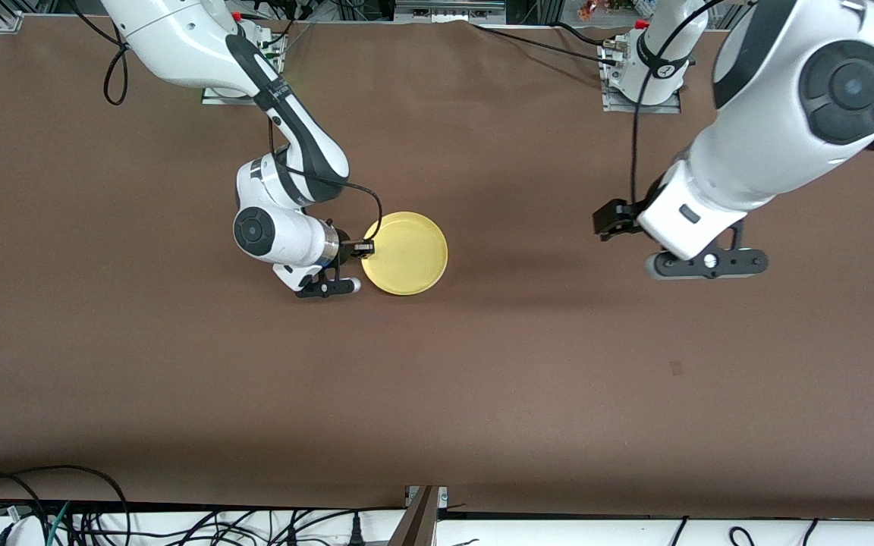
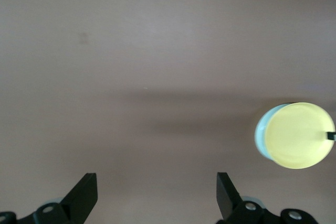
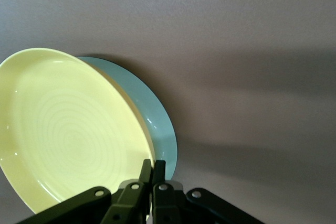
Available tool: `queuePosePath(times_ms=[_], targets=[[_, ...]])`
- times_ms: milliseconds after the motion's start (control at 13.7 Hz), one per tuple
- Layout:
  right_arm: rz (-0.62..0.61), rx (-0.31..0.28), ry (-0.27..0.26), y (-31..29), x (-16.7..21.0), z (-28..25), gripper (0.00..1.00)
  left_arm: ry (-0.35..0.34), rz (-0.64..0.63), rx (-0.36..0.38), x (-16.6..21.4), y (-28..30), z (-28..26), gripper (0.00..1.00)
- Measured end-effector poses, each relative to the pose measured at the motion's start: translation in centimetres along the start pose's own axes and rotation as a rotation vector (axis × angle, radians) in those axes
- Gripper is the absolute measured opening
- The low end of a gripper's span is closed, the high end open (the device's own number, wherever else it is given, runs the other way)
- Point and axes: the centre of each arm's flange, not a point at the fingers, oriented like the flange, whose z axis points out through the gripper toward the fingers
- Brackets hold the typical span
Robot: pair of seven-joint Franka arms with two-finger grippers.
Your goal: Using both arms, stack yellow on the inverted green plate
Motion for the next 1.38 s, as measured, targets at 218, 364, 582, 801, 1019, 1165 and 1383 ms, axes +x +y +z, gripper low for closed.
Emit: queuePosePath(times_ms=[218, 364, 582, 801, 1019, 1165, 1383], targets=[[0.001, -0.002, 0.009, 0.2, -0.5, 0.8, 0.03, -0.009, 0.046, 0.030, -0.8, -3.5, -1.6, 1.00], [-0.001, -0.003, 0.007, 0.1, -0.6, 0.9, 0.03, -0.006, 0.070, 0.029, -0.6, -7.4, -2.4, 1.00], [-0.010, -0.002, -0.001, -0.3, -1.3, 1.1, 0.03, 0.055, 0.040, 0.009, -1.1, -14.1, -2.2, 1.00], [-0.010, -0.005, -0.003, -0.2, -1.6, 1.1, 0.03, 0.048, 0.004, 0.004, -3.6, -17.4, -0.8, 1.00], [-0.009, -0.006, 0.004, -0.1, -1.7, 1.4, 0.03, 0.037, -0.002, 0.004, -4.8, -17.9, -0.6, 1.00], [-0.010, -0.006, 0.007, -0.1, -1.8, 1.3, 0.03, 0.035, 0.000, 0.004, -4.8, -17.8, -0.5, 1.00], [-0.015, -0.003, 0.015, -0.4, -1.9, 0.7, 0.03, 0.035, 0.000, 0.004, -4.8, -17.7, -0.5, 1.00]])
